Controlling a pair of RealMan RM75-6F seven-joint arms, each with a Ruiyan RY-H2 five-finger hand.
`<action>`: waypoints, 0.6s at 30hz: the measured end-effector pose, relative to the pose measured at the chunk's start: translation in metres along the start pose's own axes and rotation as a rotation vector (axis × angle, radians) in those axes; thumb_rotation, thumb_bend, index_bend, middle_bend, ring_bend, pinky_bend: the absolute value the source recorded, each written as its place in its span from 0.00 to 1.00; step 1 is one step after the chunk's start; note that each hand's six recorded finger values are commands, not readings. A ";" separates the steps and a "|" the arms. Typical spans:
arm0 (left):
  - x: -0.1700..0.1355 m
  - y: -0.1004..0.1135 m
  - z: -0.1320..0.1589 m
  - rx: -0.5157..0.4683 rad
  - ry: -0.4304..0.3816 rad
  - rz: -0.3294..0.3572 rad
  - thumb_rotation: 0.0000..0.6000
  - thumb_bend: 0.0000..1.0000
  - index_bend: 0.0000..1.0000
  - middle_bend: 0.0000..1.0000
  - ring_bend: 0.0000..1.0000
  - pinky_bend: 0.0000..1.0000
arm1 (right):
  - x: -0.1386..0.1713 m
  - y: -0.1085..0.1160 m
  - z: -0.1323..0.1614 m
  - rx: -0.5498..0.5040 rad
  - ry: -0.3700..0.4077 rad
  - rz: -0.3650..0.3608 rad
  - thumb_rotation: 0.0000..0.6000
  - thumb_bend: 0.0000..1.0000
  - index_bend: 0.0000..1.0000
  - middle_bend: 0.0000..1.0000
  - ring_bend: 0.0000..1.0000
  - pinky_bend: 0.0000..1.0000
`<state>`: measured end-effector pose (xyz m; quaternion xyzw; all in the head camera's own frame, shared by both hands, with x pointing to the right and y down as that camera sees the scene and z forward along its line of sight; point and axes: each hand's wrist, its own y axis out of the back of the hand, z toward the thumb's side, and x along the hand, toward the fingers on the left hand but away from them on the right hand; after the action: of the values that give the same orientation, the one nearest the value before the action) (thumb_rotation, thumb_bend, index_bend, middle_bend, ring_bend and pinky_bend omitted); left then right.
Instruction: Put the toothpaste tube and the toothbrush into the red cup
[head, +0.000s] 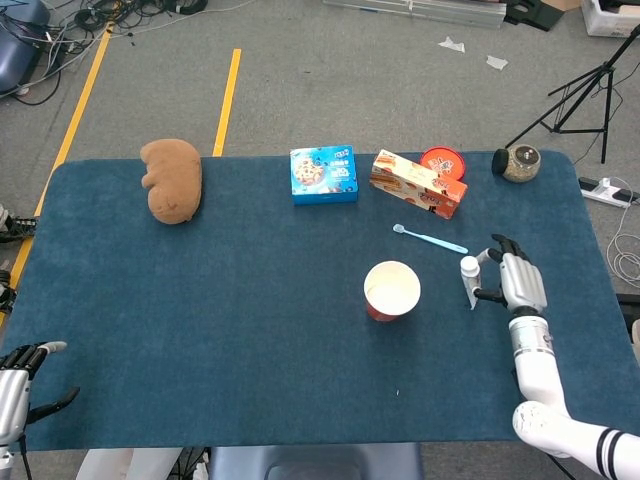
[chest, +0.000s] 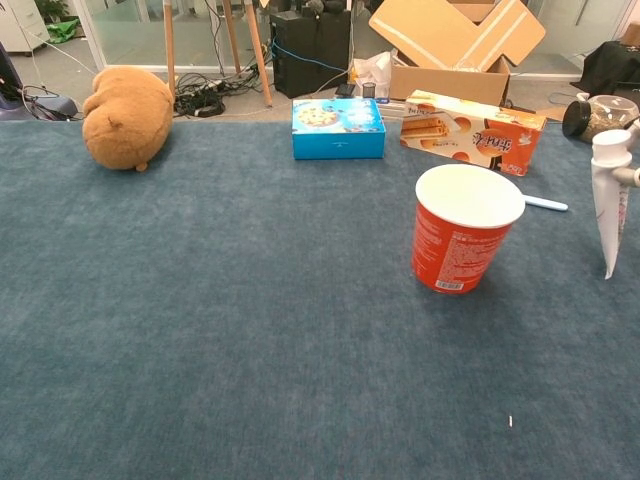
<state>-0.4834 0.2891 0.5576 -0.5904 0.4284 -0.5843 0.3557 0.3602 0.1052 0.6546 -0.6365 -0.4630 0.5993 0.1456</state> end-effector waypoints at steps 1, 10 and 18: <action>0.000 0.000 0.000 0.000 0.000 0.001 1.00 0.00 0.32 0.37 0.33 0.42 | 0.001 0.002 0.001 -0.006 0.004 -0.004 1.00 0.31 0.57 0.12 0.00 0.12; 0.000 0.003 0.001 0.001 -0.004 0.004 1.00 0.00 0.32 0.37 0.33 0.42 | 0.016 0.038 0.019 -0.076 0.072 -0.074 1.00 0.31 0.58 0.13 0.00 0.12; 0.001 0.005 0.005 0.002 -0.013 0.011 1.00 0.00 0.32 0.37 0.33 0.42 | 0.038 0.077 0.046 -0.133 0.170 -0.151 1.00 0.31 0.58 0.13 0.00 0.12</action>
<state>-0.4789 0.2854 0.5533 -0.5915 0.4286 -0.5788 0.3624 0.3455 0.0759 0.5626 -0.6565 -0.5344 0.4985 0.1867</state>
